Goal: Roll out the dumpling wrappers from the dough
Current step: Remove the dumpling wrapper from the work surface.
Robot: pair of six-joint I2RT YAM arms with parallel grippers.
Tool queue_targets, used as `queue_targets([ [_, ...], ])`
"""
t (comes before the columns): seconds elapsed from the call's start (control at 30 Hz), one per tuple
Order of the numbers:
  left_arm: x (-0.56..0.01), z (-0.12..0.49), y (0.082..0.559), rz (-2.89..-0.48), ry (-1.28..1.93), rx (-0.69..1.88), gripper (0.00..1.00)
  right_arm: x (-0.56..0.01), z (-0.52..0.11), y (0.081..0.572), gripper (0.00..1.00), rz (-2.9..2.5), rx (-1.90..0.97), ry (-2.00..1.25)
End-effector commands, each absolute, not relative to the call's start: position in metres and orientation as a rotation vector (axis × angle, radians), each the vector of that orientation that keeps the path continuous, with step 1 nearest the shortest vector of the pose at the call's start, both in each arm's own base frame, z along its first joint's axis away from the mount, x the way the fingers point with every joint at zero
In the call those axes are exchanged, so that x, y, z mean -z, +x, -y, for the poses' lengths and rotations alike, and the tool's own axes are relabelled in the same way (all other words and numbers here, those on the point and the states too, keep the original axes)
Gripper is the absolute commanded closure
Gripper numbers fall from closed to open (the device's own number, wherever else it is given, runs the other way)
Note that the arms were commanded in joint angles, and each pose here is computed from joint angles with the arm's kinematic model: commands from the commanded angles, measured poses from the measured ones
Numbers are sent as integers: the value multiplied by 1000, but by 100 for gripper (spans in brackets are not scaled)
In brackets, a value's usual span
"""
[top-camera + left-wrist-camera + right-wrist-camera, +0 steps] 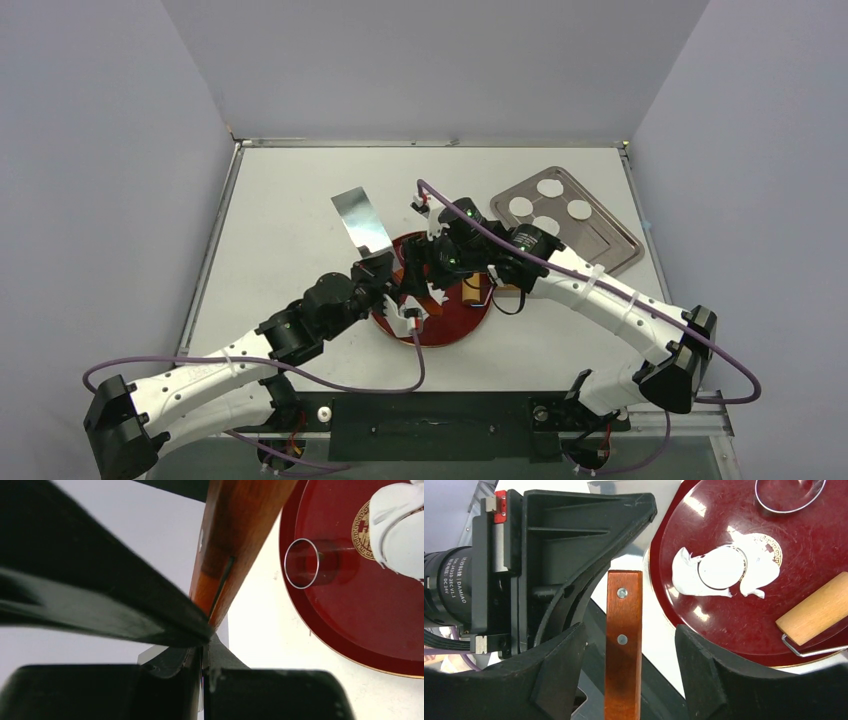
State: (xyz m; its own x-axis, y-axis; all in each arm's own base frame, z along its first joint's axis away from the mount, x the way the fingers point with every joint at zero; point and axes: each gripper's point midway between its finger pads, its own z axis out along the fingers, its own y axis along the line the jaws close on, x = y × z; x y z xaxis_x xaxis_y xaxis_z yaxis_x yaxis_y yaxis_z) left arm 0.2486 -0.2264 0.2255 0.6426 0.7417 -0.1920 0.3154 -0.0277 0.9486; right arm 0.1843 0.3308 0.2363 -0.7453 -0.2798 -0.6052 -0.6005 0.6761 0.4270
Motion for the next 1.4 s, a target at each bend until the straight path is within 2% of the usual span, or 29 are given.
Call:
queue_targets([
  [0.0, -270, 226, 254, -816, 1469, -493, 100, -233, -329, 179, 40, -2397, -838, -675],
  [0.23, -271, 227, 257, -824, 1443, -506, 100, -221, -334, 178, 37, -2411, -792, -696],
  [0.3, -271, 227, 257, -825, 1439, -502, 100, -218, -336, 180, 42, -2416, -787, -695],
  [0.33, -271, 227, 257, -828, 1440, -503, 100, -218, -337, 180, 53, -2417, -787, -696],
  [0.37, -270, 227, 257, -829, 1445, -502, 100, -217, -338, 181, 60, -2414, -791, -695],
  [0.4, -271, 227, 256, -826, 1444, -499, 100, -219, -340, 182, 73, -2407, -800, -688],
  [0.57, -272, 224, 255, -842, 1432, -491, 100, -222, -343, 181, 90, -2395, -825, -686],
  [0.6, -272, 224, 255, -846, 1430, -490, 100, -221, -342, 181, 98, -2396, -821, -684],
  [0.63, -271, 224, 255, -850, 1433, -486, 100, -221, -341, 181, 100, -2395, -818, -682],
  [0.73, -266, 225, 252, -858, 1450, -454, 100, -219, -335, 184, 100, -2393, -783, -659],
  [0.77, -264, 225, 250, -864, 1445, -437, 83, -220, -333, 185, 100, -2385, -775, -648],
  [0.83, -256, 226, 245, -860, 1469, -405, 65, -218, -325, 188, 100, -2382, -733, -619],
  [1.1, -224, 223, 210, -883, 1659, -220, 60, -196, -298, 192, 100, -2424, -609, -550],
  [1.23, -214, 217, 194, -1039, 1688, -67, 59, -188, -273, 193, 100, -2493, -523, -484],
  [1.37, -196, 213, 184, -1331, 1649, 87, 54, -184, -252, 182, 100, -2566, -462, -439],
])
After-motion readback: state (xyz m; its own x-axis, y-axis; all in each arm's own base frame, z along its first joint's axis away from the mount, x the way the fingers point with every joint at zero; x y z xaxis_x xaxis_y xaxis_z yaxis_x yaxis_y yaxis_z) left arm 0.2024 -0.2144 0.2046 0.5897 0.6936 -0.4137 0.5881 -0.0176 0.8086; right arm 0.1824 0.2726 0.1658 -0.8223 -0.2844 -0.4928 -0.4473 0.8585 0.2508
